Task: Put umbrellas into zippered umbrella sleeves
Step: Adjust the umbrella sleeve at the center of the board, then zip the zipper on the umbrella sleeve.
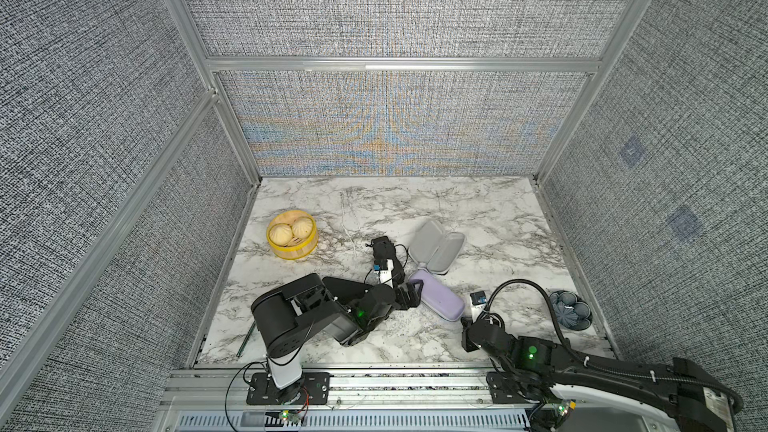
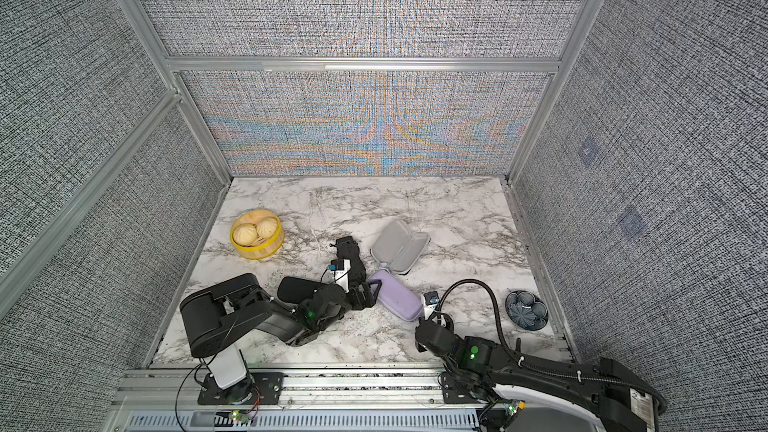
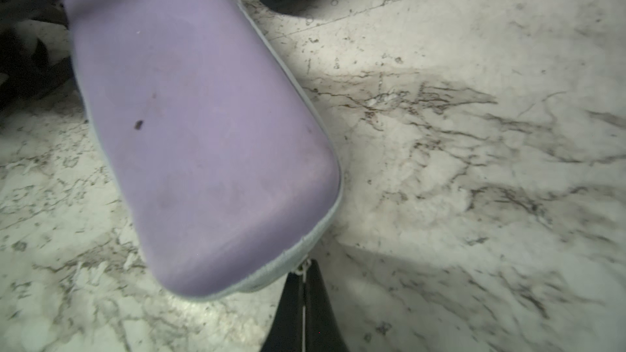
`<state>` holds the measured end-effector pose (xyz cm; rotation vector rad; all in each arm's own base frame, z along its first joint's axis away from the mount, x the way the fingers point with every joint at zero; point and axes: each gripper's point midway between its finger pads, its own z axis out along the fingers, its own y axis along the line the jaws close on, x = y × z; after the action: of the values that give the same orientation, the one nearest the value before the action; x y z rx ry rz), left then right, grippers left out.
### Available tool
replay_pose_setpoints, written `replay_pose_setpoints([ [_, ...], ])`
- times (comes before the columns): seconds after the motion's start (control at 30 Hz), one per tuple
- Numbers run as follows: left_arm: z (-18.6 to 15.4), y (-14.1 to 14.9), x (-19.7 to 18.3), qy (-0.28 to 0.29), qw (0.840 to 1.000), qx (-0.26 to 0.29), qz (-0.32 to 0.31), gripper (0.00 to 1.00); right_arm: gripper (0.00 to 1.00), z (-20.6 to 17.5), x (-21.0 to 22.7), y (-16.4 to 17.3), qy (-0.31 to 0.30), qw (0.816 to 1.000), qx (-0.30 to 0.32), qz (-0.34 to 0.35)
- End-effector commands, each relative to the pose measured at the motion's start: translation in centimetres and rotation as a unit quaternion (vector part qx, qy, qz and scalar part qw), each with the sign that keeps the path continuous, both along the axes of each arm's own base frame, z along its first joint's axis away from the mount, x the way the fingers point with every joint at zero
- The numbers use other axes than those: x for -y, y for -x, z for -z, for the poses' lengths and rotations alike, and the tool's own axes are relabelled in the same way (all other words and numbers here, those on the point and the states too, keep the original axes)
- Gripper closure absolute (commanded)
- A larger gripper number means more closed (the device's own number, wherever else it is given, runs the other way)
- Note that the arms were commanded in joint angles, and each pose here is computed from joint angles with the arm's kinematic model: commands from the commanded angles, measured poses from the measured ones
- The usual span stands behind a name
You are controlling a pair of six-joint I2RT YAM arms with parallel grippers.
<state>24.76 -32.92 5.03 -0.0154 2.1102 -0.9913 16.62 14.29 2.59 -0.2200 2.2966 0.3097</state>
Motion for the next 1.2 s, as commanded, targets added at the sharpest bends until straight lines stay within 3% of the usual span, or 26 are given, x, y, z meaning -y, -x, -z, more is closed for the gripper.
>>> replay_pose_setpoints([
  [0.0, -0.8, -0.3, 0.9, -0.007, 1.0, 0.016, 0.019, 0.03, 1.0, -0.5, 0.4, -0.6, 0.006, 1.0, 0.012, 0.016],
  [0.23, -1.4, -0.2, 4.7, -0.023, 0.995, 0.029, 0.094, 0.07, 1.0, 0.0, -0.6, -0.3, 0.034, 0.999, -0.016, -0.015],
  [0.3, -0.3, -0.1, 4.2, -0.039, 0.996, 0.007, 0.085, 0.12, 1.0, 0.2, -0.8, -0.1, 0.034, 0.999, -0.022, -0.024],
  [0.5, 3.6, 1.2, 2.6, -0.085, 0.992, -0.048, 0.082, 0.14, 1.0, 0.2, -1.7, 0.5, 0.013, 0.998, -0.03, -0.053],
  [0.73, 5.6, 1.5, 2.2, -0.125, 0.987, -0.055, 0.089, 0.16, 1.0, 0.7, -3.1, 1.6, 0.011, 0.994, -0.051, -0.1],
  [0.93, 7.6, 1.6, 1.5, -0.152, 0.982, -0.069, 0.083, 0.37, 1.0, 1.7, -3.2, 2.8, 0.018, 0.991, -0.069, -0.109],
  [1.17, 7.7, 1.7, 0.5, -0.148, 0.984, -0.069, 0.068, 0.41, 1.0, 1.1, -4.3, 3.6, 0.009, 0.989, -0.065, -0.131],
])
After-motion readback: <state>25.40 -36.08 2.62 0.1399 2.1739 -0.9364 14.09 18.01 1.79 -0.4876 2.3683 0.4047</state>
